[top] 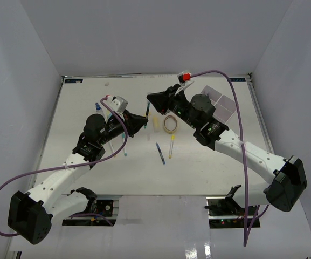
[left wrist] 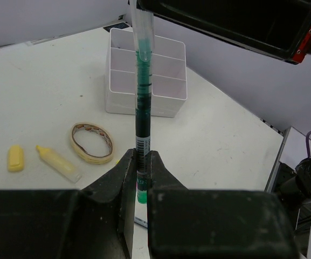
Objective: Sort the stationery into containers
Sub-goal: Close the pen cap on the pen.
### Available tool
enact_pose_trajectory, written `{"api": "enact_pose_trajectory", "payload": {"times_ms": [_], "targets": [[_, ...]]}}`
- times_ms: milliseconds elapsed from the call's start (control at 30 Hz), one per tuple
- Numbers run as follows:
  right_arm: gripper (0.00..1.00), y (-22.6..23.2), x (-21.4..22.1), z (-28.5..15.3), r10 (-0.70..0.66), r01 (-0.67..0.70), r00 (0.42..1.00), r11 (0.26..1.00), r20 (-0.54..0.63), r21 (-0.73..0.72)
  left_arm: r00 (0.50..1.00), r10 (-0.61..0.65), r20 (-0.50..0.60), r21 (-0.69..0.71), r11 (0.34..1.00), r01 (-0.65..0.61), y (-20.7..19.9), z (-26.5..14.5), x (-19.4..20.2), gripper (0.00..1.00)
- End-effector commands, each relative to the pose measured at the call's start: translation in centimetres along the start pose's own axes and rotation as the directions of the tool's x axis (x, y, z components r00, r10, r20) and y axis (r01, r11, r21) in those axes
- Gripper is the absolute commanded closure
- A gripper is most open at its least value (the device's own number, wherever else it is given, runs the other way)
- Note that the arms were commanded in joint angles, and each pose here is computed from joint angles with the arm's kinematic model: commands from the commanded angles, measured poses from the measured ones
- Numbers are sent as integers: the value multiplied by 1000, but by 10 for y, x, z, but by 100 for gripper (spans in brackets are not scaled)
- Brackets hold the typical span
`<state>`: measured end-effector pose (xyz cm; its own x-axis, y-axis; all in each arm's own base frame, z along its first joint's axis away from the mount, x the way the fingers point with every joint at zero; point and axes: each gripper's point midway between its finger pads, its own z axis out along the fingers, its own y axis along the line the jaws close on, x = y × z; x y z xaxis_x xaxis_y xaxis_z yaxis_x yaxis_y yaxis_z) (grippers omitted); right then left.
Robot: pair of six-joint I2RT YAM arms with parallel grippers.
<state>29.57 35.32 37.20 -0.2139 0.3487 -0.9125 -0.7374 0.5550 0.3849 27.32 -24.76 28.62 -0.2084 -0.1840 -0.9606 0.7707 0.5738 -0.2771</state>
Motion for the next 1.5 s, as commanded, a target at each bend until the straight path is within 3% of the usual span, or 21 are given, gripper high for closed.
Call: {"api": "enact_pose_trajectory", "payload": {"times_ms": [0,967,1467], "targets": [[92,14,-18,-7,10,-7,998,999,68,-47,997,18,68,18,1000,-19,-7,-6,-19,95],[78,19,2,-11,57,-54,997,997,59,-51,993,36,110,42,998,-41,-12,-12,-25,96],[73,22,7,-12,13,-11,999,999,32,-52,992,69,106,54,996,-75,-13,-11,-25,98]]}}
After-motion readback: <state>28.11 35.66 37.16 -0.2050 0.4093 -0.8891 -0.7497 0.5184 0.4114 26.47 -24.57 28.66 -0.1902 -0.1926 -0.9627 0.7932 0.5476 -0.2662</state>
